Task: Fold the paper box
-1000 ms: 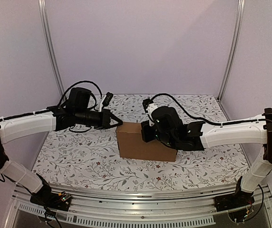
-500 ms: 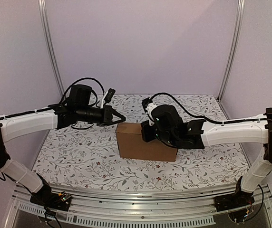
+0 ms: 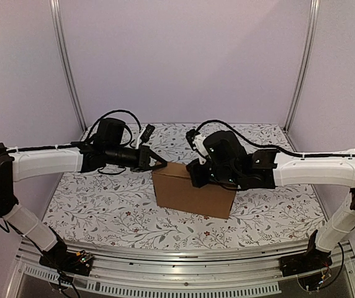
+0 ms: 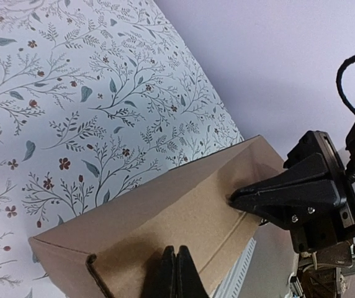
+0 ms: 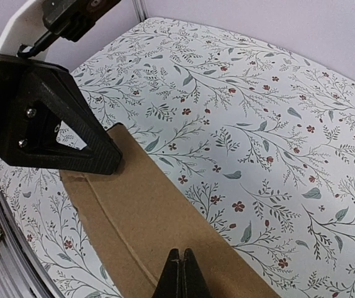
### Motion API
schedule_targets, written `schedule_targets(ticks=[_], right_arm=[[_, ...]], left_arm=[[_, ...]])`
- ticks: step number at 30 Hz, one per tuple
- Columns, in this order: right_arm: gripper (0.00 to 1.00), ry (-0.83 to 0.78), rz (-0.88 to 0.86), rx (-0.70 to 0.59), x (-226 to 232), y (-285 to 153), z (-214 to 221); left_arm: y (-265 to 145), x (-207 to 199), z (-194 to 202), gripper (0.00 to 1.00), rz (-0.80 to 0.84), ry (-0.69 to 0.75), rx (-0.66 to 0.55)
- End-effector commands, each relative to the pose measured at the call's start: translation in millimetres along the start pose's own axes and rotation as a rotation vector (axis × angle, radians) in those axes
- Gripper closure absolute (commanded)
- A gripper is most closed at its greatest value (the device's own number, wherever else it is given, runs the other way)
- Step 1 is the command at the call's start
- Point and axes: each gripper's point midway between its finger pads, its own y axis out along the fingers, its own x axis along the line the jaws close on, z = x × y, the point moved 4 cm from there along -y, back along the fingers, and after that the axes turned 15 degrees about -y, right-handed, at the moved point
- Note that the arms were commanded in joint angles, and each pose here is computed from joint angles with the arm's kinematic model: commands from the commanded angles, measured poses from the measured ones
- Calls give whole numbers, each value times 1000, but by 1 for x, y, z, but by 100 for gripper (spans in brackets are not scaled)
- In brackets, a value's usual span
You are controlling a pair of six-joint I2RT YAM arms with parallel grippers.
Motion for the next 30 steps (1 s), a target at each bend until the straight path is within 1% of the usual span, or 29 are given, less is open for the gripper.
schedule_targets(ticks=[1, 6, 12, 14, 20, 25, 30], right_arm=[[100, 4, -93, 76, -9, -22, 12], [100, 8, -172, 33, -16, -51, 5], [100, 31, -218, -15, -31, -85, 12], [100, 53, -224, -17, -39, -91, 20], [100, 136, -324, -50, -51, -106, 34], [100, 225, -413, -114, -57, -115, 30], [100, 260, -435, -156, -61, -123, 21]], left_arm=[[5, 33, 14, 100, -106, -41, 33], [4, 33, 15, 100, -111, -39, 34], [3, 33, 16, 100, -114, -38, 35], [2, 33, 15, 100, -118, -39, 33], [2, 33, 13, 100, -132, -36, 29], [2, 34, 13, 100, -137, -38, 30], [1, 34, 14, 100, -144, -39, 27]])
